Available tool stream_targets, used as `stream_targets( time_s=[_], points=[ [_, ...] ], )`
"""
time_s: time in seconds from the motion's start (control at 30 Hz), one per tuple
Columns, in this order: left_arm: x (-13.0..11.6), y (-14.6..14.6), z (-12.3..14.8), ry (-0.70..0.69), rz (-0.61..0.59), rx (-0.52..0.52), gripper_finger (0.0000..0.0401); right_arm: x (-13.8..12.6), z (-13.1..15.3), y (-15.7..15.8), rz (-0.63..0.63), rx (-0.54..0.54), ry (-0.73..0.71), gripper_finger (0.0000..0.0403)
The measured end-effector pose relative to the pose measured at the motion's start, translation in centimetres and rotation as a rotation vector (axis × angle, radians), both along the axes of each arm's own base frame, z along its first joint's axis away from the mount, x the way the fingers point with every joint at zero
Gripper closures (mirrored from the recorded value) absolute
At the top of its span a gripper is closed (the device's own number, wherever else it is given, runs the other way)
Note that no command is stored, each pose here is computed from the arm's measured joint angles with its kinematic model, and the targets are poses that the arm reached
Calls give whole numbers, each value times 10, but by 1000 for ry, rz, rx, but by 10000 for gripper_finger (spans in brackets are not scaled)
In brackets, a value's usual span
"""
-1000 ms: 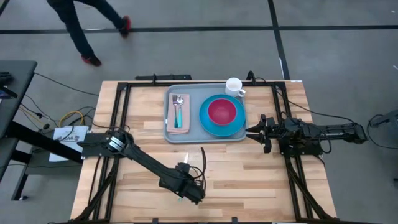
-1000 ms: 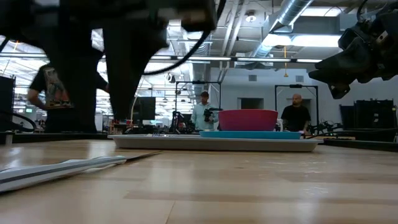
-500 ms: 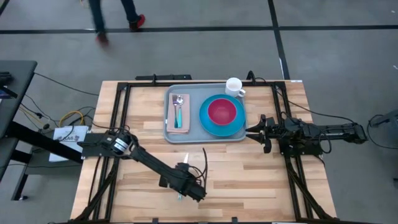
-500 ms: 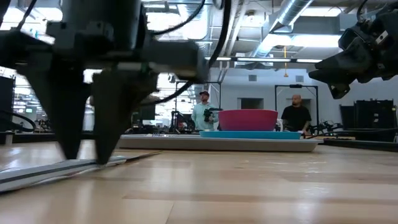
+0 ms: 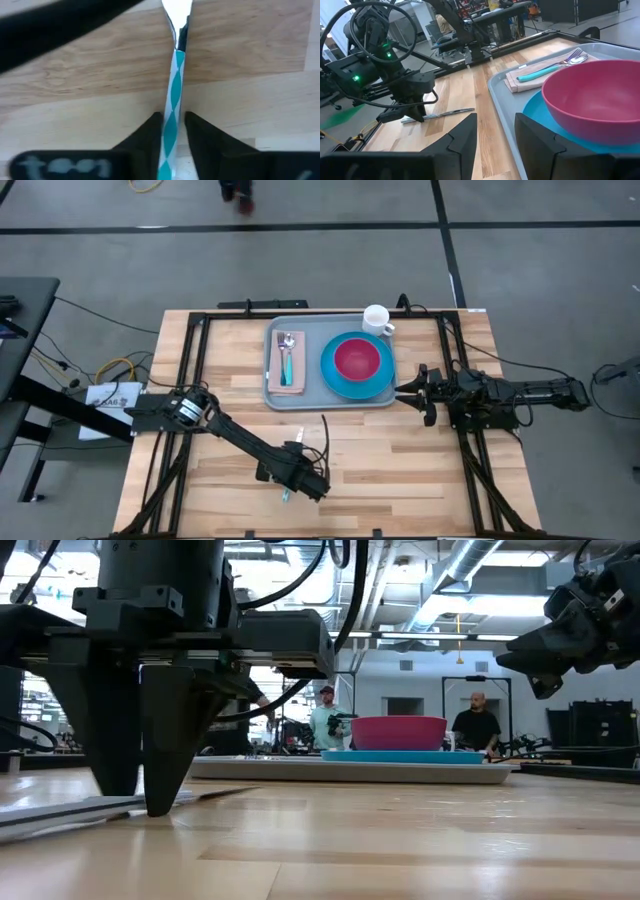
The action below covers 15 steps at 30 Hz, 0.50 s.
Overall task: Set up tray
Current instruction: Put the green knife on the light brown napkin
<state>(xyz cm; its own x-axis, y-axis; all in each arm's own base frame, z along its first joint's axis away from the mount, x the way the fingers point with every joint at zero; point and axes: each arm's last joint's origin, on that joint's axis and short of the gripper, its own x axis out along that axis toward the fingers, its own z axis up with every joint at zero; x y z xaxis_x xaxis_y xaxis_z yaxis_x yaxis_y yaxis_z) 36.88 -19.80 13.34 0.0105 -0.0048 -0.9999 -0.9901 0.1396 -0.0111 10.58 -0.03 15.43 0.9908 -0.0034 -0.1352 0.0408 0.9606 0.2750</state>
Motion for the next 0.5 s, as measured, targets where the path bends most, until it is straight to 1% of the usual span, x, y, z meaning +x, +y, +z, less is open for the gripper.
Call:
stream_targets(
  time_s=[0.1, 0.13, 0.27, 0.33, 0.4, 0.43, 0.5],
  points=[
    [1, 0, -1, -11, -9, 12, 372, 0, 0, 0, 0, 0, 0, 280],
    [1, 0, -1, -13, -16, 17, 382, 0, 0, 0, 0, 0, 0, 280],
    [2, 3, 1, -16, -35, 20, 382, 0, 0, 0, 0, 0, 0, 280],
    [3, 4, 8, -24, -41, 17, 384, 0, 0, 0, 0, 0, 0, 280],
    [1, 5, 15, -26, -39, 67, 388, 0, 0, 0, 0, 0, 0, 280],
    [0, 6, 20, -37, -32, 119, 388, 0, 0, 0, 0, 0, 0, 280],
    [-1, 13, 41, -78, 4, 189, 388, 0, 0, 0, 0, 0, 0, 280]
  ],
)
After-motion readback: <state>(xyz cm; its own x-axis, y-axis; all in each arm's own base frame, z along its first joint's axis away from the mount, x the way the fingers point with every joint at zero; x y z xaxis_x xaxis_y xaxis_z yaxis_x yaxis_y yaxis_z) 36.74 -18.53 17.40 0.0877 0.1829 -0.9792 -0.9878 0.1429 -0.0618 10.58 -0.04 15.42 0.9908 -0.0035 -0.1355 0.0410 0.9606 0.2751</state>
